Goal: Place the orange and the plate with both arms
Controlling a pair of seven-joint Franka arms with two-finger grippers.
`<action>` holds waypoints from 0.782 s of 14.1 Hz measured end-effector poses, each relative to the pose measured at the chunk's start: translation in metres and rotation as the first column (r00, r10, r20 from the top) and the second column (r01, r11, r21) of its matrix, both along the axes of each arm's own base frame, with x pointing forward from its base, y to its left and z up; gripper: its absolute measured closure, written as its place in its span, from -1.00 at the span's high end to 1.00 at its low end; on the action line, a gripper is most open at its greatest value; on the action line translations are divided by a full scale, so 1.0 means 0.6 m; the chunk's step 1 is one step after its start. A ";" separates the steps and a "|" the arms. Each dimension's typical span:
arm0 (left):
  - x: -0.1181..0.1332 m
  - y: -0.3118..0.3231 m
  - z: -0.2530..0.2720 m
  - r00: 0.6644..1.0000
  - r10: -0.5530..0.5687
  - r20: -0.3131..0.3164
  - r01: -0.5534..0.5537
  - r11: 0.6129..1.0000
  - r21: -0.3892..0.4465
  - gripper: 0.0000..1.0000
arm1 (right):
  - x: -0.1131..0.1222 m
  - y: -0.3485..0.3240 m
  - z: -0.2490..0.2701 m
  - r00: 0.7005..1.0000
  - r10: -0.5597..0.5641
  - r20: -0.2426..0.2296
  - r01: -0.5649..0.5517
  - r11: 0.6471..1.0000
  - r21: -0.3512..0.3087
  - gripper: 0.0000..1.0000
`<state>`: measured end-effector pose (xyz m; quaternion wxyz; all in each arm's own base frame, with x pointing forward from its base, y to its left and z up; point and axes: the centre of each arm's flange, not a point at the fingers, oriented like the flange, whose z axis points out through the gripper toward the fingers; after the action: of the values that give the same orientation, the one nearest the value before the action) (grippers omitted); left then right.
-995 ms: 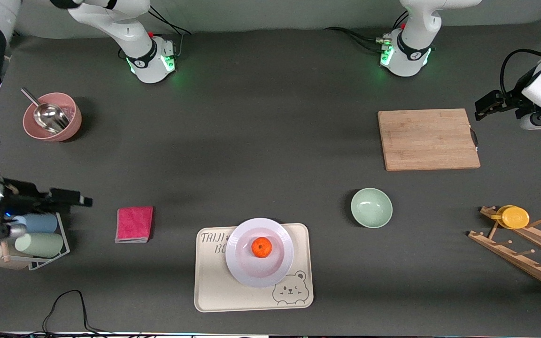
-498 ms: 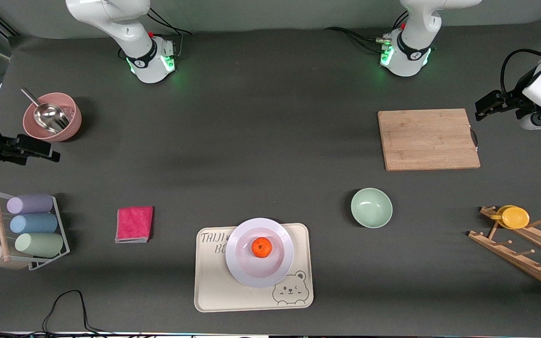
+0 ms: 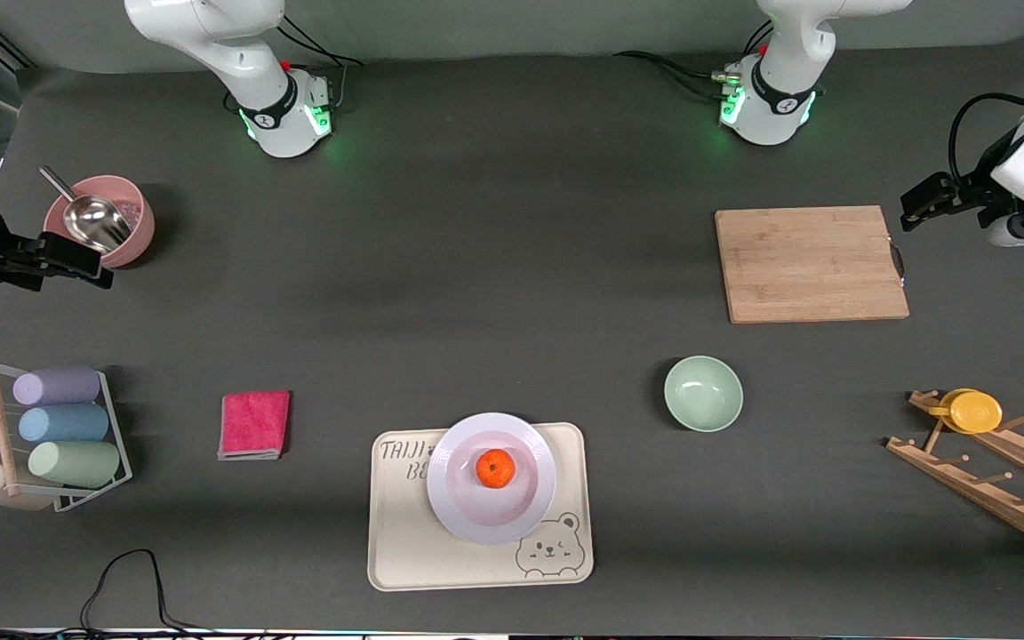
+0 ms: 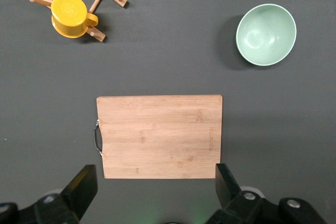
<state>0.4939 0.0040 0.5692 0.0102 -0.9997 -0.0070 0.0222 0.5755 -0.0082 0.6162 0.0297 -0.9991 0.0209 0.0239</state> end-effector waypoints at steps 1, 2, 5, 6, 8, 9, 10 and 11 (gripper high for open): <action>0.000 0.000 0.000 1.000 0.000 0.002 0.000 1.000 0.000 1.00 | -0.003 -0.003 0.004 1.000 -0.003 0.003 0.003 1.000 -0.015 1.00; 0.001 0.000 0.001 1.000 0.000 0.004 0.000 1.000 0.000 1.00 | -0.005 -0.006 0.007 1.000 -0.004 0.006 0.004 1.000 -0.027 1.00; 0.003 0.000 0.004 1.000 0.000 0.015 0.000 1.000 0.000 1.00 | -0.007 -0.007 0.010 1.000 -0.007 0.009 0.007 0.999 -0.034 1.00; 0.003 0.000 0.005 1.000 0.000 0.019 0.000 1.000 0.000 1.00 | -0.007 -0.007 0.010 1.000 -0.009 0.008 0.009 0.999 -0.035 1.00; 0.004 0.000 0.009 1.000 0.000 0.024 0.000 1.000 0.000 1.00 | -0.007 -0.007 0.010 1.000 -0.013 0.008 0.013 0.999 -0.035 1.00; 0.005 0.000 0.009 1.000 0.000 0.024 0.000 1.000 0.001 1.00 | -0.007 -0.007 0.010 1.000 -0.014 0.009 0.015 0.999 -0.036 1.00; 0.007 0.001 0.009 1.000 -0.001 0.023 0.001 1.000 0.003 1.00 | -0.007 -0.007 0.010 1.000 -0.015 0.008 0.015 0.999 -0.036 1.00; 0.008 0.001 0.009 1.000 -0.004 0.022 0.004 1.000 0.004 1.00 | -0.007 -0.007 0.010 1.000 -0.015 0.008 0.016 0.999 -0.036 1.00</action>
<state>0.4990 0.0048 0.5745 0.0120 -0.9999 -0.0051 0.0111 0.5711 -0.0127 0.6222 0.0119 -0.9993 0.0289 0.0192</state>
